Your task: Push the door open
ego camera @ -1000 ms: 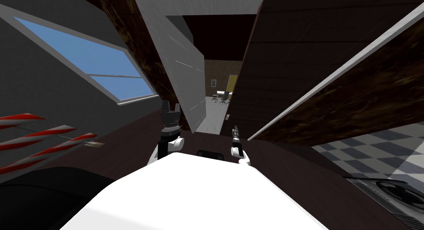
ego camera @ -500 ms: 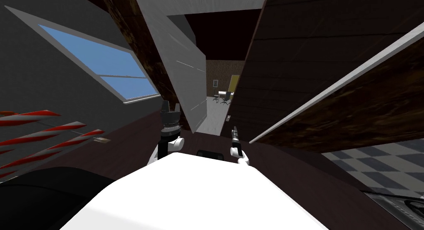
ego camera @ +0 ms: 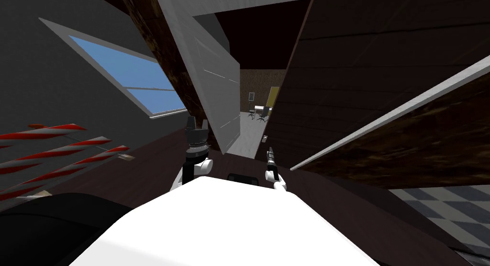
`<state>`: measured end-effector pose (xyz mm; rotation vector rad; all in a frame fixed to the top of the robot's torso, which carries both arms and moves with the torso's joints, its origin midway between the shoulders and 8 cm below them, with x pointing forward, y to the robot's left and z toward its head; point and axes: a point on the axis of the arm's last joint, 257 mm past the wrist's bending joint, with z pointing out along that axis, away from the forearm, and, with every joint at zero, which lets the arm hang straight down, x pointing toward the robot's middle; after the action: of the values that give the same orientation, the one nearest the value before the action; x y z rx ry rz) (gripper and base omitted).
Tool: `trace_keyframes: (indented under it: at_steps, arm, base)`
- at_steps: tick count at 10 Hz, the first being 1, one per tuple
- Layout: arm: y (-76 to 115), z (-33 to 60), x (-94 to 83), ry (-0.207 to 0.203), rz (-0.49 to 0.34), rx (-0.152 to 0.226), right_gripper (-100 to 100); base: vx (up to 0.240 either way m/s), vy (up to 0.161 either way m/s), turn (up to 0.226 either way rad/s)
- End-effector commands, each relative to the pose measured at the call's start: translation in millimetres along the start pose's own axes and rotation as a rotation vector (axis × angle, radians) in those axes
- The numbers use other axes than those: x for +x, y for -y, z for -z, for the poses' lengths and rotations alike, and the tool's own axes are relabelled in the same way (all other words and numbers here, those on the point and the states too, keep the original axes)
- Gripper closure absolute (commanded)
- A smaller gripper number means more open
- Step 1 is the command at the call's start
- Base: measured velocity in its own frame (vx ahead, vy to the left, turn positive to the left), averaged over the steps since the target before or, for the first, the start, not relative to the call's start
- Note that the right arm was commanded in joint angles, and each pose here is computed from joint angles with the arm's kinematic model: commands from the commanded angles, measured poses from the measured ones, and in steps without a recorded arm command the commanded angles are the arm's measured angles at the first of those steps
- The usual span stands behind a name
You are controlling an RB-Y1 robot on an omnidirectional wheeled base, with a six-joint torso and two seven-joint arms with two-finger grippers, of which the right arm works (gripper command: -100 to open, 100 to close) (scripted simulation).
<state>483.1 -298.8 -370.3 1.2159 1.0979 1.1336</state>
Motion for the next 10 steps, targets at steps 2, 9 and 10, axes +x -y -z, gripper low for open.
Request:
trace_keyframes:
  at_steps: [2,9,10]
  arm:
    - [11.7,2.0,4.2,0.0,-0.008,0.026,-100]
    - [18.4,3.9,-0.7,0.01,-0.007,0.04,-100]
    - [18.7,4.1,-1.8,0.013,-0.007,0.04,-100]
  base:
    - [0.072,-0.067,0.115]
    - [0.12,-0.039,0.043]
    - [0.22,-0.04,0.029]
